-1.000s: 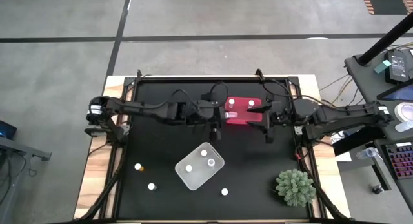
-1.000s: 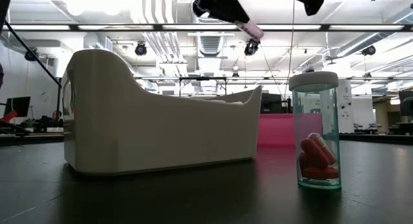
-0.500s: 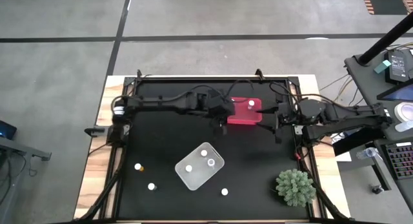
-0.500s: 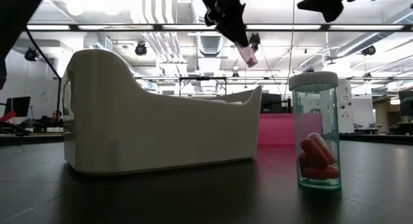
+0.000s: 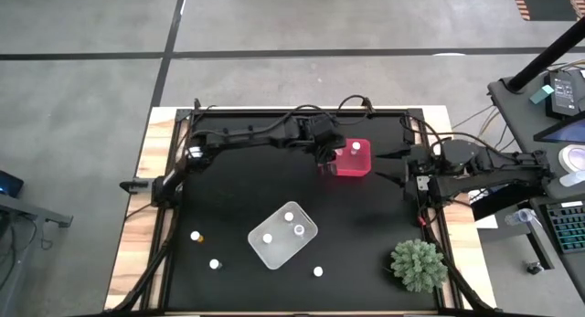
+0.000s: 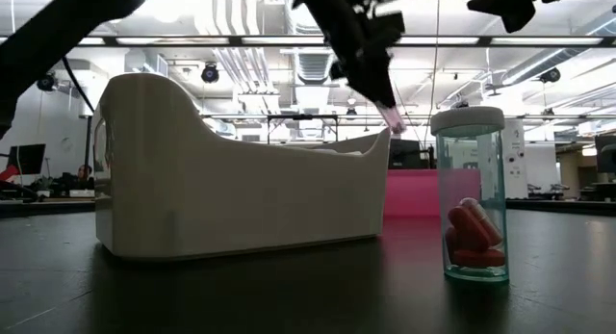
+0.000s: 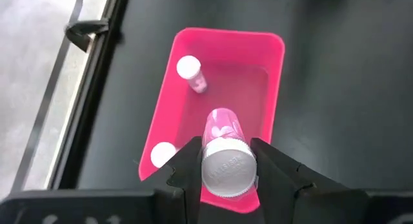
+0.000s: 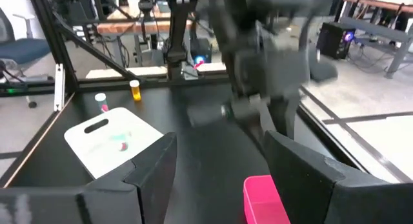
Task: Pick and place medicine bottles into bin by pill shape (circle, oval)
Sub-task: Put the purple tablet bottle into the red bin, then put the left blue capsule bottle into the white bin
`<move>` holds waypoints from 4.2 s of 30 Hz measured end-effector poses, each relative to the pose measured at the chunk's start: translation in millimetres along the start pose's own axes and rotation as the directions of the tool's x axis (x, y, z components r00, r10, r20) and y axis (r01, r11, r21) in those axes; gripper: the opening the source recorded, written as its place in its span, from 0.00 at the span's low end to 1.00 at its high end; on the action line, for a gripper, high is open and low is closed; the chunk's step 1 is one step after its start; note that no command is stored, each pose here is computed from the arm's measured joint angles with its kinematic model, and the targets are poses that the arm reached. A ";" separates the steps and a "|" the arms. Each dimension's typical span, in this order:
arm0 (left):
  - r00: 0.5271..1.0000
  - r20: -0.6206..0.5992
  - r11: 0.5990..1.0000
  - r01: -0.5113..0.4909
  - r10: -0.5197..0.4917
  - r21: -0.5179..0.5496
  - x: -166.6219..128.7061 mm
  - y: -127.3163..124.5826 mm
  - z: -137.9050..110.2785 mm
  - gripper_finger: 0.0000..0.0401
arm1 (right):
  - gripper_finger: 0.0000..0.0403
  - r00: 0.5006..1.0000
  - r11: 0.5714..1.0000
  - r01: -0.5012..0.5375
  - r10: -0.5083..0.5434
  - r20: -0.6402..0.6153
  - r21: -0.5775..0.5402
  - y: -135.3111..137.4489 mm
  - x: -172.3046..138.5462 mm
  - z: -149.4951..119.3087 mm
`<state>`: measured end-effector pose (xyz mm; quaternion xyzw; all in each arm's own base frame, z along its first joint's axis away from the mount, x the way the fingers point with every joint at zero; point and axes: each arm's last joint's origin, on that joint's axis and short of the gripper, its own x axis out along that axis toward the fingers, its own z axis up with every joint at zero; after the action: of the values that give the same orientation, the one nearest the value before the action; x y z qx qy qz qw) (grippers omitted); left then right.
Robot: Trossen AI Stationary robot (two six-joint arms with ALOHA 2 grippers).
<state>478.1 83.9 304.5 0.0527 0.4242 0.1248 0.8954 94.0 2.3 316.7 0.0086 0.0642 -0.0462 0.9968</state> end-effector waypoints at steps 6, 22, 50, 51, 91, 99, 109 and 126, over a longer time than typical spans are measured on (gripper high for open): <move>0.999 -0.052 1.000 -0.008 0.008 -0.006 34.5 3.9 -10.6 0.23 | 0.56 1.000 1.000 0.003 -0.003 -0.003 -0.006 0.0 0.8 -0.9; 0.988 -0.153 1.000 0.000 0.000 -0.001 82.1 -3.7 -31.6 0.25 | 0.56 1.000 1.000 0.020 -0.020 -0.004 -0.022 -0.4 1.7 -2.5; 0.990 -0.131 0.998 0.051 -0.055 -0.039 82.3 -5.2 -30.0 0.28 | 0.56 1.000 0.999 0.020 -0.020 -0.004 -0.027 -0.4 1.7 -2.5; 0.990 -0.131 0.998 0.051 -0.055 -0.039 82.3 -5.2 -30.0 0.28 | 0.56 1.000 0.999 0.020 -0.020 -0.004 -0.026 -0.4 1.7 -2.5; 0.996 -0.067 0.998 0.051 -0.053 -0.031 52.5 -6.9 -15.6 0.61 | 0.56 1.000 0.999 0.019 -0.020 -0.017 -0.036 -0.3 2.7 -5.1; 0.995 0.015 0.993 0.100 -0.101 0.064 -0.1 -42.1 1.8 0.61 | 0.56 1.000 0.999 0.021 -0.021 0.015 -0.030 0.1 4.6 -2.0; 0.978 0.080 0.954 0.168 -0.193 0.248 -77.5 -114.7 -2.9 0.61 | 0.56 0.997 0.996 0.051 -0.047 0.059 -0.072 5.4 40.2 3.0; 0.964 -0.014 0.924 0.251 -0.267 -0.289 -167.5 -119.8 -86.7 0.61 | 0.56 0.961 0.959 0.271 -0.274 -0.027 -0.085 6.0 83.8 -1.0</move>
<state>330.5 -77.5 350.6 -0.1364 0.4285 0.0665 0.8907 177.2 0.7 305.0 -0.0394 0.0855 -0.1801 0.9791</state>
